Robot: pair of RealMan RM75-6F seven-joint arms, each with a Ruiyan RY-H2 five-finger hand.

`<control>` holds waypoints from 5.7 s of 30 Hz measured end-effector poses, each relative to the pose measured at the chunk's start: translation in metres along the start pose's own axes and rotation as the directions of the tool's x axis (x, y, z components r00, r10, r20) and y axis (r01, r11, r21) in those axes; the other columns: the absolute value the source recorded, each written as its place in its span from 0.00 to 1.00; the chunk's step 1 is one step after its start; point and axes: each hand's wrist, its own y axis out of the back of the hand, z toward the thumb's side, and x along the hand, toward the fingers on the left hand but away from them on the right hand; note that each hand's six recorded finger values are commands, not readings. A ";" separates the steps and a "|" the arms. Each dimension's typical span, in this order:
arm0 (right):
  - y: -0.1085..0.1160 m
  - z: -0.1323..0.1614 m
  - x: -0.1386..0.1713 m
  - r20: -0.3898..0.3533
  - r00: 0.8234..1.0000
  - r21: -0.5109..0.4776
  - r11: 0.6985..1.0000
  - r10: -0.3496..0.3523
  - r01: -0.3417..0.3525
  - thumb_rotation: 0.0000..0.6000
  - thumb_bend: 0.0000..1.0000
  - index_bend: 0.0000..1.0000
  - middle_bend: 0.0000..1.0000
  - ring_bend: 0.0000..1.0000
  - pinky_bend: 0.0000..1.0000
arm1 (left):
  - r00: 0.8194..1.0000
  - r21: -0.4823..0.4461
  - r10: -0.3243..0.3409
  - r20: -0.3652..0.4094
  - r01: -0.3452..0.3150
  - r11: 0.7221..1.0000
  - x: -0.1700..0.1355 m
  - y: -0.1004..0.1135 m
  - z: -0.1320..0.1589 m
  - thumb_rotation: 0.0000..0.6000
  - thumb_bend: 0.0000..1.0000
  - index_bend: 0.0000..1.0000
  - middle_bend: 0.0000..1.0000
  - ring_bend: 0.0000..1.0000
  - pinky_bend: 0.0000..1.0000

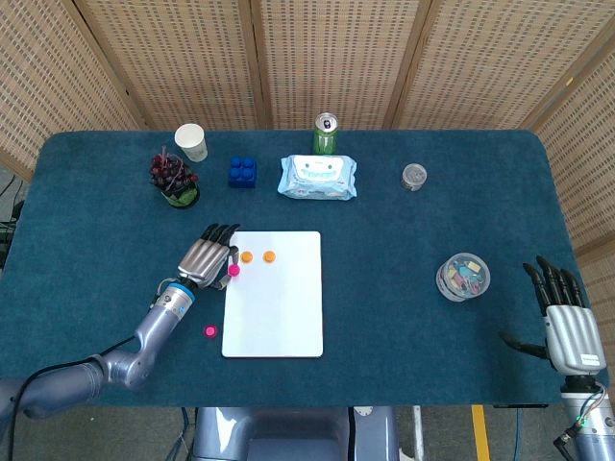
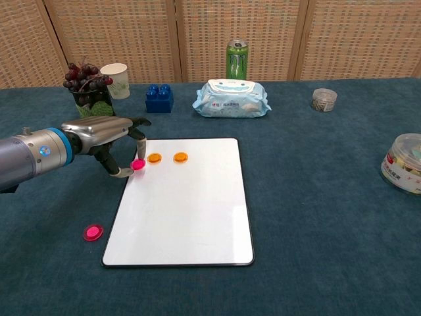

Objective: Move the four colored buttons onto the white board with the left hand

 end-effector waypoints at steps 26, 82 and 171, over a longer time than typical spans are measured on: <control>0.000 -0.001 0.000 0.009 1.000 -0.007 1.000 0.012 -0.012 1.00 0.13 0.01 0.00 0.00 0.00 | 1.000 0.012 -0.005 0.016 0.005 1.000 0.004 -0.003 0.018 1.00 0.34 0.36 0.00 0.00 0.00; -0.001 0.000 0.000 0.014 1.000 -0.010 1.000 0.025 -0.025 1.00 0.13 0.01 0.00 0.00 0.00 | 0.987 -0.033 -0.063 0.147 0.069 0.997 -0.134 -0.062 -0.014 1.00 0.33 0.33 0.00 0.00 0.00; -0.002 -0.002 -0.001 0.024 0.999 -0.040 0.998 0.048 -0.047 1.00 0.13 0.01 0.00 0.00 0.00 | 0.998 -0.063 0.011 0.068 -0.006 0.998 0.033 -0.010 0.066 1.00 0.34 0.57 0.00 0.00 0.00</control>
